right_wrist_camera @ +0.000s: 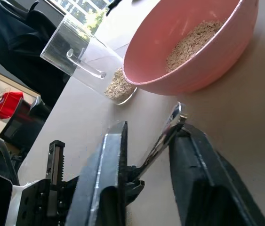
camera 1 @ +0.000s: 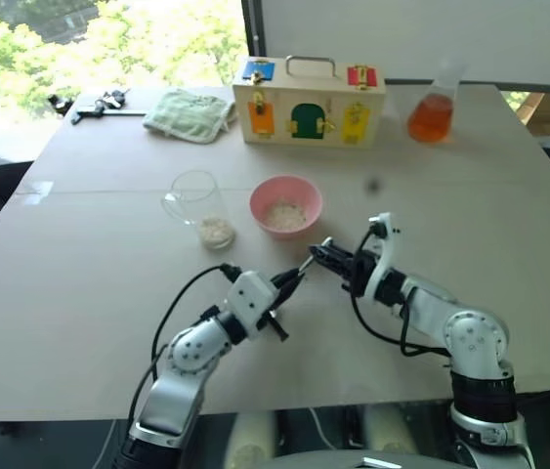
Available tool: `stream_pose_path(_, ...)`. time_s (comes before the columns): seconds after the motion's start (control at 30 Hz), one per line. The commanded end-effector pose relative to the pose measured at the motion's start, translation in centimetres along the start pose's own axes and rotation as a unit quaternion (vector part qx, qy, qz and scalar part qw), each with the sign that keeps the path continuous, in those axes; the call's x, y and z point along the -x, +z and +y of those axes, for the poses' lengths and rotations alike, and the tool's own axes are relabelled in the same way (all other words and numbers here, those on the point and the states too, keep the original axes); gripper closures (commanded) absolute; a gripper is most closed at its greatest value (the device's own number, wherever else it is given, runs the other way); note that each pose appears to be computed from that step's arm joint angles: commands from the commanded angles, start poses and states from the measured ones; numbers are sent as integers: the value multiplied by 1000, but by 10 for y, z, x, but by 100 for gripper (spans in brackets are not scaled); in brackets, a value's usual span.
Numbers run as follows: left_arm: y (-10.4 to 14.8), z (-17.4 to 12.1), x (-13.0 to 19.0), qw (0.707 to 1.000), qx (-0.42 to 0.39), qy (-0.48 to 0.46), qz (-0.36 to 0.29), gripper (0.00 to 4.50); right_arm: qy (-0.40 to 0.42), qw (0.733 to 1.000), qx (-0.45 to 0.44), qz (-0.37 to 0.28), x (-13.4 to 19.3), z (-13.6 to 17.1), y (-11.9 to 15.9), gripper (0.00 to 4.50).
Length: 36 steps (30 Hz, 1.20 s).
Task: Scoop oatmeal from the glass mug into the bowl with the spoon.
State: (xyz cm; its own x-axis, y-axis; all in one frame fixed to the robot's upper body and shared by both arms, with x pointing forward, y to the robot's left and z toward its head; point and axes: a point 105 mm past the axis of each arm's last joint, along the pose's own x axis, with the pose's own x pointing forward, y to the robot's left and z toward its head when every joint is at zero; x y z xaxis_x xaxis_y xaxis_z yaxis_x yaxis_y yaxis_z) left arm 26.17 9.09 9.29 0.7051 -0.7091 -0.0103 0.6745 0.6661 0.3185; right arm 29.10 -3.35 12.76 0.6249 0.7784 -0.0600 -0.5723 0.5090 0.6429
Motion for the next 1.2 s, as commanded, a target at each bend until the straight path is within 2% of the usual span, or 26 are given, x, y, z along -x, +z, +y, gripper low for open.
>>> stream_pose_path(0.03,9,-3,-1,1000,2,-3,-18,450,31,999,11,-18,-2,15,10,446)
stream_pose_path(0.37,13,-5,0,999,42,-13,-32,450,27,999,9,-28,-4,14,14,446)
stream_pose_path(0.47,14,-4,1,998,54,-13,-38,344,26,999,7,-30,-4,14,15,450)
stream_pose_path(0.5,14,-3,2,998,53,-13,-37,296,25,999,5,-31,-5,13,15,450)
stream_pose_path(0.53,14,-1,3,998,47,-8,-33,230,24,999,2,-35,-4,13,17,450)
stream_pose_path(0.57,13,0,5,999,44,-5,-28,198,24,999,-2,-38,-3,13,18,450)
stream_pose_path(0.6,13,3,10,999,46,-2,-26,142,25,999,-4,-41,-1,13,20,450)
stream_pose_path(0.63,15,8,14,998,53,7,-27,116,25,999,-4,-44,1,13,23,450)
stream_pose_path(0.87,50,75,67,982,63,165,-63,116,2,998,-3,-59,18,0,35,450)
stream_pose_path(0.93,55,84,81,978,60,190,-64,116,-2,998,-4,-59,20,-2,36,450)
stream_pose_path(1.0,54,93,95,973,60,217,-56,116,-3,998,-5,-57,20,-3,36,450)
stream_pose_path(1.13,44,148,159,930,38,364,-11,116,1,999,-6,-49,17,-2,34,450)
stream_pose_path(1.2,42,156,164,930,36,365,-4,116,4,999,-8,-46,15,-1,33,450)
